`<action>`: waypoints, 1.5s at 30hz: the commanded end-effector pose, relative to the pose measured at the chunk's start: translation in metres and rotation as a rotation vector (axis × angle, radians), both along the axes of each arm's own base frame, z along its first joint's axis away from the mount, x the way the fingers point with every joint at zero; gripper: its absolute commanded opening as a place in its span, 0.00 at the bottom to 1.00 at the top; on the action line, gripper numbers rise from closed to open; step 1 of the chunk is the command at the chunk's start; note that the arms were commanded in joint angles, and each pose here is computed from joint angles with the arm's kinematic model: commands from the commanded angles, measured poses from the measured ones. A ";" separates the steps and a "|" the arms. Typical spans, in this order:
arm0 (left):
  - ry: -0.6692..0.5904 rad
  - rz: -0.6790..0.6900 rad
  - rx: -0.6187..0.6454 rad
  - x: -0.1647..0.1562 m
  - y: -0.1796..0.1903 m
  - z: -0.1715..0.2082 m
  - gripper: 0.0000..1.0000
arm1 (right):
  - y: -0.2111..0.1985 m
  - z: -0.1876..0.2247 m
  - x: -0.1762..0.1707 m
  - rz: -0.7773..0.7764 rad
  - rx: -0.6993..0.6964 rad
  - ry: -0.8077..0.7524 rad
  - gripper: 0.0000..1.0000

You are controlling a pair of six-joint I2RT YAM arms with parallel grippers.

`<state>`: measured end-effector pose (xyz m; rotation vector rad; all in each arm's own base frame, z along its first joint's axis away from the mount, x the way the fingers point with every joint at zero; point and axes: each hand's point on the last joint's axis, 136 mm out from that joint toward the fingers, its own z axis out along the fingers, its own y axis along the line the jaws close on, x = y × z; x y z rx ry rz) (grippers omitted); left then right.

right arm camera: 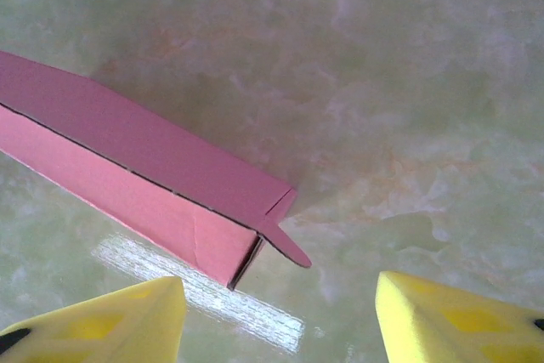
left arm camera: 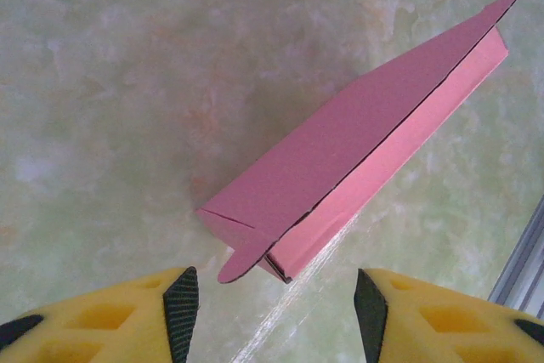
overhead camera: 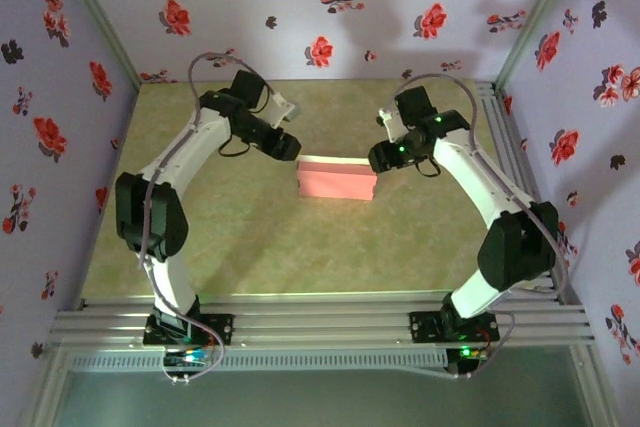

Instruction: Fold the paper box

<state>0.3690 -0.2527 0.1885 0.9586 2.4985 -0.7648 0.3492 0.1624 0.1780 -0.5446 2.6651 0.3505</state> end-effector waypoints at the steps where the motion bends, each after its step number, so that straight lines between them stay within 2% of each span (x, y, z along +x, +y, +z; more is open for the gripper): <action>1: 0.014 -0.070 0.026 -0.006 -0.001 -0.004 0.56 | 0.005 -0.001 -0.001 0.039 -0.002 0.025 0.61; 7: 0.054 -0.089 0.040 -0.007 -0.002 -0.013 0.55 | 0.007 -0.004 0.007 0.041 -0.009 0.030 0.55; 11: 0.074 -0.086 0.033 -0.007 -0.004 -0.015 0.49 | 0.008 -0.006 0.007 0.040 -0.007 0.039 0.46; 19: 0.122 -0.078 0.020 -0.010 -0.009 -0.020 0.41 | 0.011 -0.006 0.006 0.044 0.004 0.044 0.37; 36: 0.139 -0.068 0.034 -0.012 -0.008 -0.023 0.28 | 0.014 -0.013 0.005 0.050 -0.031 0.058 0.23; 39: 0.140 -0.061 0.041 -0.013 -0.006 -0.023 0.25 | 0.015 -0.012 0.005 0.050 -0.031 0.053 0.21; 45: 0.151 -0.047 0.033 -0.014 -0.011 -0.020 0.10 | 0.016 -0.009 0.004 0.043 -0.038 0.042 0.14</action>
